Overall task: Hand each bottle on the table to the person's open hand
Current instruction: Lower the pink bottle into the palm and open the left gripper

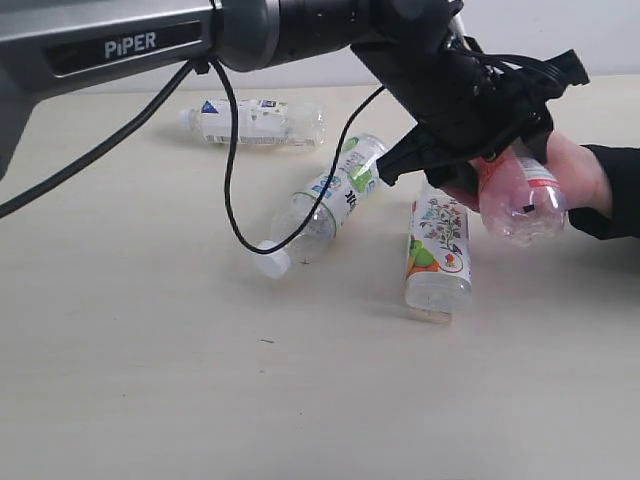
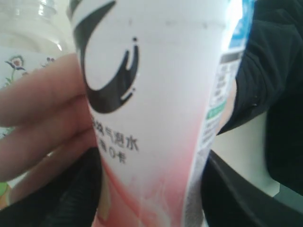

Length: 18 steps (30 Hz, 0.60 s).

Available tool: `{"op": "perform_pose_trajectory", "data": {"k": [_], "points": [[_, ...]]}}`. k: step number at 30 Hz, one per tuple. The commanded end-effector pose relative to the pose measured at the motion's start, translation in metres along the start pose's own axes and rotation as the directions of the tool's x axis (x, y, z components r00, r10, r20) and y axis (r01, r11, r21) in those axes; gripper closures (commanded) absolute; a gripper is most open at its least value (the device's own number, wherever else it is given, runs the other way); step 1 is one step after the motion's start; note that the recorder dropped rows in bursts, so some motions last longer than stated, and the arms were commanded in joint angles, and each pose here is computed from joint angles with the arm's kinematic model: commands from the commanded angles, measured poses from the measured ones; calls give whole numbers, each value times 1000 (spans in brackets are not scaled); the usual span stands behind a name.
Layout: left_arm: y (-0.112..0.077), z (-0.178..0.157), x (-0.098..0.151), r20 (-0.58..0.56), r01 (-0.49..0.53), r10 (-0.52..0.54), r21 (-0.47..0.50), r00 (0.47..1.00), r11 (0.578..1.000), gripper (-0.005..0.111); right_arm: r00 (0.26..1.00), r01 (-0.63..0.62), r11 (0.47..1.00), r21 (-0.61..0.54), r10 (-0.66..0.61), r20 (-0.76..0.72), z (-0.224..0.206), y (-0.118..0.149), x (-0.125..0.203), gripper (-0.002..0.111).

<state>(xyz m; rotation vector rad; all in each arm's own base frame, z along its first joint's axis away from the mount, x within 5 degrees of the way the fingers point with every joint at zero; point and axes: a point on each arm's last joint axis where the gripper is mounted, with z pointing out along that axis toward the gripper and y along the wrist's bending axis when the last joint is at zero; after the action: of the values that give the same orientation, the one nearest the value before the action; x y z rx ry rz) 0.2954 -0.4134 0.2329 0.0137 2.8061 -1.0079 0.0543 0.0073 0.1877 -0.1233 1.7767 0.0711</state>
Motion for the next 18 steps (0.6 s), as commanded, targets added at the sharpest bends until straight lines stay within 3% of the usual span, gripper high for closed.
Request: {"op": "perform_pose_trajectory", "data": {"k": [1, 9, 12, 18], "points": [[0, 5, -2, -2, 6, -6, 31, 1000, 999, 107, 1000, 5, 1000, 5, -5, 12, 0, 0, 0, 108], [-1, 6, -1, -14, 11, -11, 45, 1000, 999, 104, 1000, 5, 1000, 5, -5, 12, 0, 0, 0, 108], [-1, 6, -1, -14, 10, -9, 45, 1000, 999, 92, 1000, 5, 1000, 5, -5, 12, 0, 0, 0, 108], [-1, 6, -1, -13, -7, 7, 45, 1000, 999, 54, 1000, 5, 1000, 5, -5, 12, 0, 0, 0, 108]]}}
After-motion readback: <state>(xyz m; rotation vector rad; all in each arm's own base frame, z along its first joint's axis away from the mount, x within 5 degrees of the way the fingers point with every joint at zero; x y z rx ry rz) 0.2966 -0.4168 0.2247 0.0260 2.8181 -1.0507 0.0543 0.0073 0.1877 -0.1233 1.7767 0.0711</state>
